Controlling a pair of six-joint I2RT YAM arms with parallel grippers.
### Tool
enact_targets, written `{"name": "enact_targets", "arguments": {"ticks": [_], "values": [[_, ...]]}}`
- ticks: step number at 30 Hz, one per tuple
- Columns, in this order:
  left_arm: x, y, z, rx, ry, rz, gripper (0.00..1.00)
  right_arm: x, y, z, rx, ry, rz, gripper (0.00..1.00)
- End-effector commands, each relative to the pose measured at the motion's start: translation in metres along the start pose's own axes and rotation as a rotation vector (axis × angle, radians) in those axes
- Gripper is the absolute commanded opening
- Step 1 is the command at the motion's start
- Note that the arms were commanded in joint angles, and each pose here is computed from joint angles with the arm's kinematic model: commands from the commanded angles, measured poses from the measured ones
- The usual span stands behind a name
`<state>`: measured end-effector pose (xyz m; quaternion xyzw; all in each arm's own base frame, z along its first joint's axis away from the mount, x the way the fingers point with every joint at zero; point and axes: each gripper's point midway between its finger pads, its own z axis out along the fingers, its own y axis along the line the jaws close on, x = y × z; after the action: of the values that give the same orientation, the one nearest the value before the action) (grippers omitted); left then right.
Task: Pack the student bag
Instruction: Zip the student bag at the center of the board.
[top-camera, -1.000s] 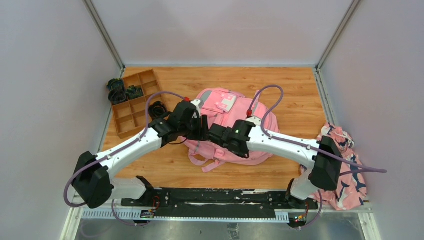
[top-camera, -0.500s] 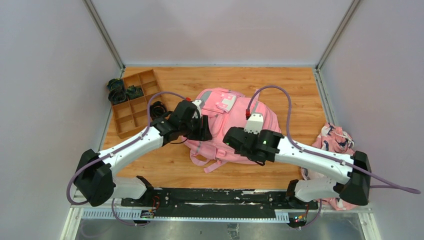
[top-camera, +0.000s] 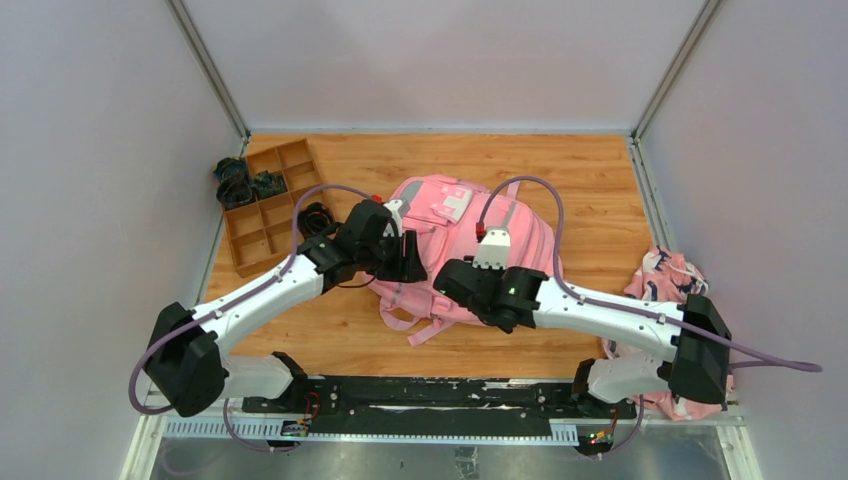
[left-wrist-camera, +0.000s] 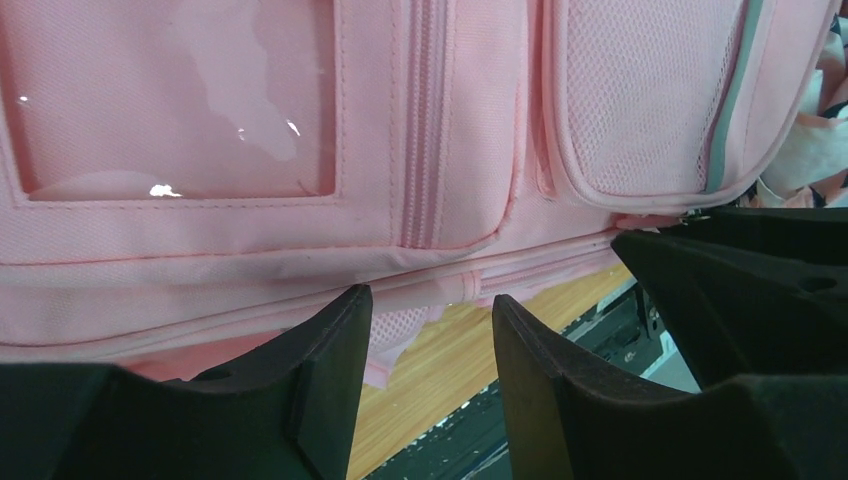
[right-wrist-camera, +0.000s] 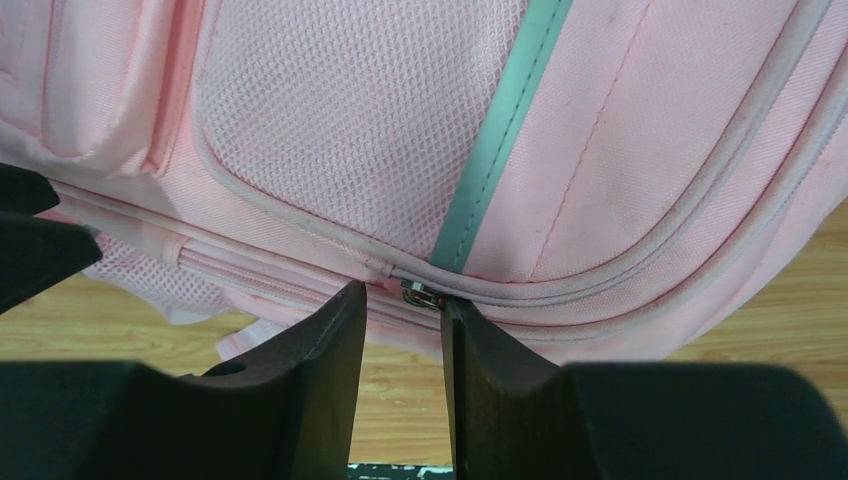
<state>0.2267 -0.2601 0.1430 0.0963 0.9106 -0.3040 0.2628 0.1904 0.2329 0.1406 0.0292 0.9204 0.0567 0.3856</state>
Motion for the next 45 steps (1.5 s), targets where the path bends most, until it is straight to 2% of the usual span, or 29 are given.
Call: {"name": "enact_targets", "arguments": {"ticks": [1,5,9,16,24,30,35,39,45], "values": [[-0.006,-0.013,-0.005,0.067,-0.019,-0.015,0.53,-0.016,-0.007,0.003,0.058,-0.101,0.003,0.32],[-0.01,-0.018,-0.01,0.085,-0.04,-0.006,0.53,-0.017,-0.02,-0.002,0.079,-0.112,0.019,0.11],[-0.019,-0.038,-0.021,0.169,-0.062,0.014,0.53,-0.017,-0.026,-0.006,0.047,-0.126,0.016,0.0],[-0.023,-0.076,-0.027,0.341,-0.033,-0.102,0.54,-0.024,-0.009,-0.017,-0.111,-0.13,-0.035,0.0],[-0.019,-0.092,0.002,0.391,-0.036,-0.331,0.61,-0.017,-0.002,-0.017,-0.163,-0.073,-0.04,0.0],[-0.026,-0.093,0.028,0.366,-0.01,-0.374,0.62,-0.021,0.006,-0.018,-0.239,-0.043,-0.052,0.0],[-0.031,-0.084,0.042,0.32,-0.04,-0.421,0.61,-0.023,0.01,-0.024,-0.299,-0.011,-0.065,0.0],[-0.029,-0.077,0.053,0.293,-0.036,-0.46,0.55,-0.021,0.011,-0.029,-0.339,0.02,-0.064,0.0],[-0.032,-0.076,0.058,0.286,-0.049,-0.457,0.28,-0.008,-0.001,-0.03,-0.333,0.086,-0.11,0.0]]}}
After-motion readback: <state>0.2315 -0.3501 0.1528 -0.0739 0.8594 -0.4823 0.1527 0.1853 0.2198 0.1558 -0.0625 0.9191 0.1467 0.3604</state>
